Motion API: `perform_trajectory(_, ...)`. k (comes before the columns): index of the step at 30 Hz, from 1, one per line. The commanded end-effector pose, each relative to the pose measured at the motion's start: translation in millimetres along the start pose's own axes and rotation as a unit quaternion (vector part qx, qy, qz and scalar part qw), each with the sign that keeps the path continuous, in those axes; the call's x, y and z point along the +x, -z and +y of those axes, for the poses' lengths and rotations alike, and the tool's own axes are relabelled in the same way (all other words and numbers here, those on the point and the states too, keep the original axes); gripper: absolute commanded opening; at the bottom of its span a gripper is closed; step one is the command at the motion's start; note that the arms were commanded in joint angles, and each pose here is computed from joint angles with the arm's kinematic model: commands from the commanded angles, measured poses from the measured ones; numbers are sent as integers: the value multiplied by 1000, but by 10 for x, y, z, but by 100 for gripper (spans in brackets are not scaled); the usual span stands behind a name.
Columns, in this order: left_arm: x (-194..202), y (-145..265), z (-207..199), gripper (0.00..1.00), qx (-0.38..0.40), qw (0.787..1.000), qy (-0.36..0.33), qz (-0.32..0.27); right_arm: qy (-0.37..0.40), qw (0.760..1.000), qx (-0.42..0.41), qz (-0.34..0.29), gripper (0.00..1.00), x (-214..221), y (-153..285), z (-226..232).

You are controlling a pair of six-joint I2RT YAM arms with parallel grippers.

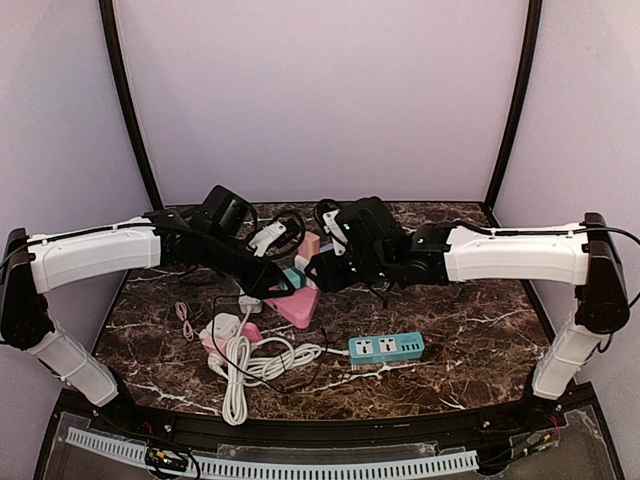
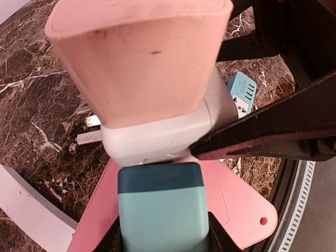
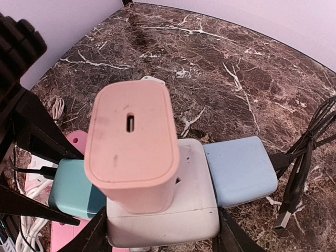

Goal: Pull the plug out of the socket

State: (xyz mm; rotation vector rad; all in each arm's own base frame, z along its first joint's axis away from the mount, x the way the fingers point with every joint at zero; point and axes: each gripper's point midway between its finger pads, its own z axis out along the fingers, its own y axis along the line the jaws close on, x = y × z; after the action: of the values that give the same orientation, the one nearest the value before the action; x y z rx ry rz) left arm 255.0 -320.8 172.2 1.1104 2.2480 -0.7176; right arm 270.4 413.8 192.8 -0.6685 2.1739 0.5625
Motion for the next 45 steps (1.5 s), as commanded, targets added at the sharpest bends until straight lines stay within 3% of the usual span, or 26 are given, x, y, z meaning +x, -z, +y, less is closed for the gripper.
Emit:
perform_trajectory(1, -353, 152, -320, 1, 83, 994, -37, -57, 33, 992, -96, -79, 0, -397, 218, 405)
perform_trajectory(15, -394, 272, 27, 1, -31, 996, -31, -79, -51, 997, 44, -38, 0, -321, 173, -70)
perform_trajectory(23, -392, 259, -49, 1, -8, 996, -32, -86, -79, 993, 85, -15, 0, -213, 197, -222)
perform_trajectory(37, -384, 241, -298, 1, 67, 994, -43, -77, 14, 999, -9, -38, 0, -214, 298, 48)
perform_trajectory(45, -381, 220, -346, 1, 85, 993, -37, -73, 19, 997, -54, -57, 0, -200, 367, 162)
